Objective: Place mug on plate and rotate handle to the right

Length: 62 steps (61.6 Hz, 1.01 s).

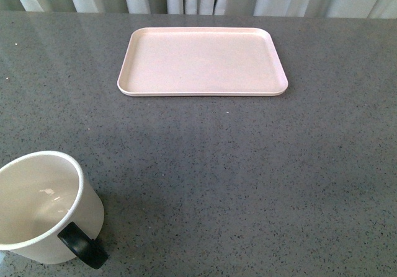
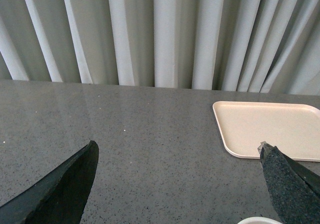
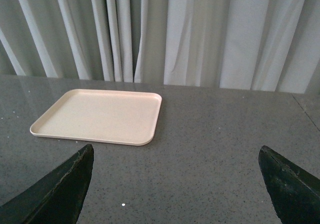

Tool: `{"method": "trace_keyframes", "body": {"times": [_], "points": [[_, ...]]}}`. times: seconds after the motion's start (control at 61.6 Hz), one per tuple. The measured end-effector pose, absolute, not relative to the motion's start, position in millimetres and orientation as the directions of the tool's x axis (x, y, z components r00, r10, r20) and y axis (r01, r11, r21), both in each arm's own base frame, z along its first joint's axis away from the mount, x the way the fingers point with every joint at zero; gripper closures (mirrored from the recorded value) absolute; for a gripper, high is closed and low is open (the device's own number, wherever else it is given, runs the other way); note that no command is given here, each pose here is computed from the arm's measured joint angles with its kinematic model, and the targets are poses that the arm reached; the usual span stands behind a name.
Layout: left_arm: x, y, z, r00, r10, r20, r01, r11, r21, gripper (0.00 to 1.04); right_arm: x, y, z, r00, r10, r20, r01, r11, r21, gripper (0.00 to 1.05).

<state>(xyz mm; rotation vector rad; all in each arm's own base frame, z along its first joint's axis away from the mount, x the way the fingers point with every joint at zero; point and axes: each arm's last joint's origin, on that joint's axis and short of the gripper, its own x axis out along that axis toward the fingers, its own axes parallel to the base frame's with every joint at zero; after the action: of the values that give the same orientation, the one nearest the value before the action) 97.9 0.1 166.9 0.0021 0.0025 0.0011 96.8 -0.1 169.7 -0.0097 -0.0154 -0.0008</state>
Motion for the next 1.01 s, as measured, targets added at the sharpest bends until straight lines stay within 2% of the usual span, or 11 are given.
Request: {"method": "trace_keyframes", "body": {"times": [0.503,0.52,0.568,0.617,0.682,0.731,0.893,1.007], "points": [[97.9,0.1,166.8,1.0,0.004,-0.006,-0.004,1.0,-0.002,0.09,96.8,-0.1,169.7,1.0,-0.001,0.015,0.001,1.0,-0.01,0.09],[98.3,0.1,166.2,1.0,0.013,-0.025,-0.013,1.0,-0.014,0.09,96.8,-0.1,169.7,1.0,-0.001,0.015,0.001,1.0,-0.01,0.09],[97.9,-0.1,167.4,0.97,0.089,-0.226,-0.11,0.99,-0.084,0.09,96.8,-0.1,169.7,1.0,-0.001,0.015,0.001,1.0,-0.01,0.09],[100.2,0.8,173.4,0.891,0.138,-0.432,-0.206,0.972,-0.114,0.09,96.8,-0.1,169.8,1.0,-0.002,0.016,0.002,1.0,-0.01,0.09],[107.6,2.5,180.0,0.815,0.157,-0.558,-0.275,0.952,-0.132,0.09,96.8,0.0,169.8,1.0,0.0,0.016,0.0,1.0,-0.01,0.09],[118.0,4.6,189.2,0.806,0.151,-0.573,-0.282,0.948,-0.148,0.09,96.8,0.0,169.7,1.0,0.0,0.015,0.001,1.0,-0.01,0.09],[160.6,11.6,216.9,0.843,0.096,-0.53,-0.213,0.963,-0.163,0.09,96.8,0.0,169.7,1.0,0.0,0.015,0.001,1.0,-0.01,0.09],[190.8,13.9,220.4,0.833,0.066,-0.549,-0.161,0.979,-0.125,0.09,96.8,0.0,169.7,1.0,0.0,0.015,0.001,1.0,-0.01,0.09]]}}
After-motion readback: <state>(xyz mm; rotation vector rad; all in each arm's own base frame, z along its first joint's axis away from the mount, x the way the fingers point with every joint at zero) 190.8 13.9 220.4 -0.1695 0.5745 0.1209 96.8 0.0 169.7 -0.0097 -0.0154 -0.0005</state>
